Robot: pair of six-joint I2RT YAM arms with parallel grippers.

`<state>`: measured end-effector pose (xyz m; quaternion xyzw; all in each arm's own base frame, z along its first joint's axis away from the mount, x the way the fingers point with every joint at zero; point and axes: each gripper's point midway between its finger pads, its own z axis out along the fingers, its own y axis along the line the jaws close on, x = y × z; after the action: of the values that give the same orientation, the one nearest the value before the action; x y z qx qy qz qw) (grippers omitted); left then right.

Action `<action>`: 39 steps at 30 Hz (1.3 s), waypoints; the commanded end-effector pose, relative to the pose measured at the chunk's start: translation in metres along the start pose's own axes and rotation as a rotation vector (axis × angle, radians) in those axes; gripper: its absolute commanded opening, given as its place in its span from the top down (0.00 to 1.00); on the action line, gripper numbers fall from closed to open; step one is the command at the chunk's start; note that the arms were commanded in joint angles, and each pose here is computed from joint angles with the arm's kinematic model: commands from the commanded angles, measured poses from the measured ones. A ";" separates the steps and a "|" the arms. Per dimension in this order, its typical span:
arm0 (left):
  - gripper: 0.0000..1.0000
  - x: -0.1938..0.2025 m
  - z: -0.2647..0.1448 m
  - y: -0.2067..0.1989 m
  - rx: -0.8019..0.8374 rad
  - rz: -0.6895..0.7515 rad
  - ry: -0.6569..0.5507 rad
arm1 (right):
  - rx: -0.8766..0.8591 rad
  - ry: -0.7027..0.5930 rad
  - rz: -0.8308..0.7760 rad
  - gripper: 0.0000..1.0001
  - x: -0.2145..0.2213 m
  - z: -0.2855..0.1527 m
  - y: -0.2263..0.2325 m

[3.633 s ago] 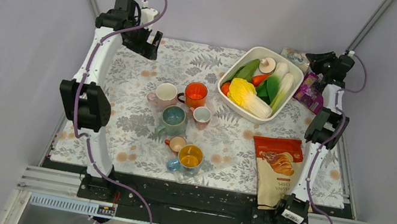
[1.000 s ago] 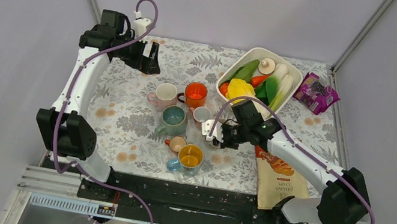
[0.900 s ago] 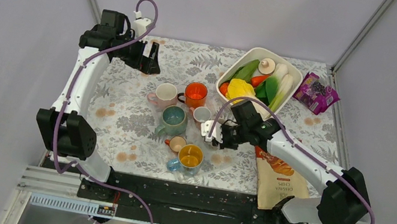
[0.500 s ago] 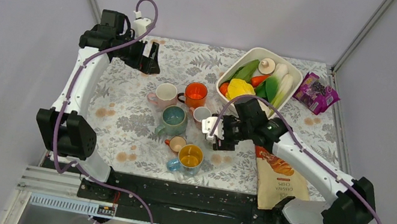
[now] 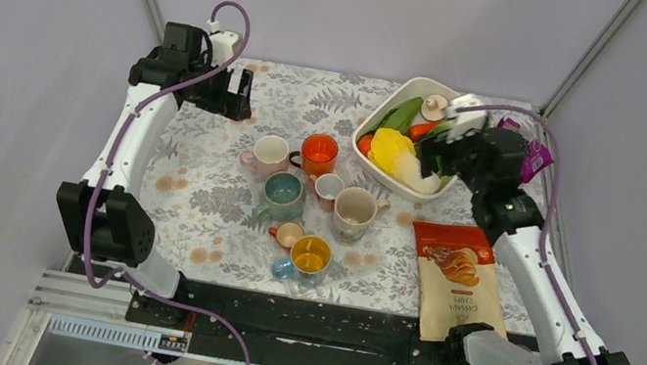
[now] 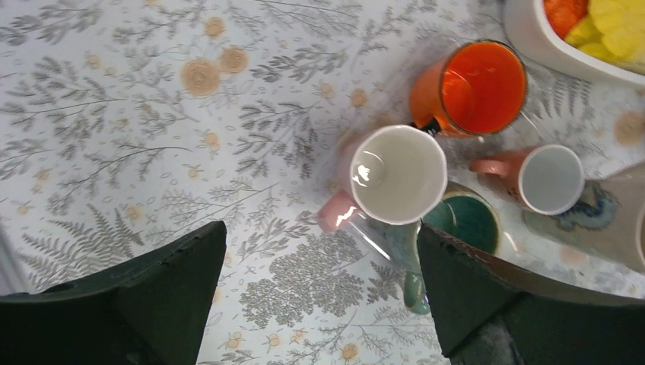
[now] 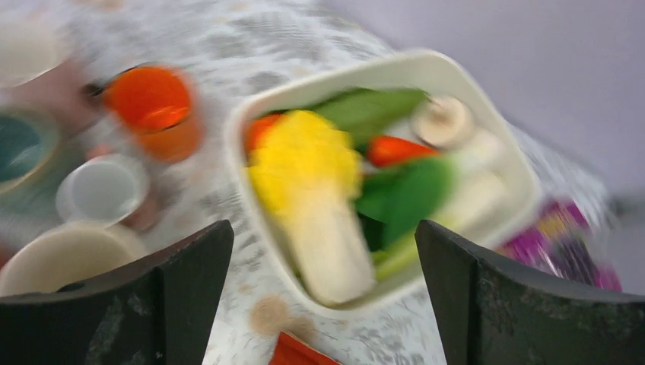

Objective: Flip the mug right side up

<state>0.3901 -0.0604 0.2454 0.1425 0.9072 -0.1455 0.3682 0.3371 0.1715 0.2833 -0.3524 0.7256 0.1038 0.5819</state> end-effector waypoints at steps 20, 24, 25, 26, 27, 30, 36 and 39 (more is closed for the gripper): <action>0.01 0.079 -0.023 0.088 -0.375 -0.346 -0.309 | 1.075 -0.067 0.627 0.01 0.205 -0.129 -0.132; 0.01 0.101 -0.008 0.085 -0.353 -0.408 -0.313 | 1.091 -0.098 0.637 0.01 0.214 -0.133 -0.126; 0.01 0.104 -0.007 0.086 -0.360 -0.428 -0.306 | 1.100 -0.091 0.641 0.01 0.217 -0.133 -0.126; 0.01 0.112 -0.006 0.090 -0.393 -0.464 -0.294 | 1.109 -0.083 0.646 0.01 0.219 -0.134 -0.126; 0.01 0.117 -0.007 0.097 -0.439 -0.495 -0.289 | 1.125 -0.072 0.650 0.00 0.222 -0.135 -0.127; 0.01 0.132 -0.011 0.114 -0.551 -0.471 -0.261 | 1.125 -0.054 0.648 0.01 0.224 -0.133 -0.129; 0.01 0.145 -0.023 0.133 -0.693 -0.482 -0.247 | 1.111 -0.063 0.638 0.01 0.220 -0.130 -0.130; 0.01 0.147 -0.019 0.129 -0.668 -0.470 -0.244 | 1.118 -0.059 0.640 0.00 0.221 -0.131 -0.130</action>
<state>0.3191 0.0764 0.1204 -0.2023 0.8828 0.0387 0.4222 0.2948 -0.0797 0.1317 0.2280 0.7510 -0.1102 0.6098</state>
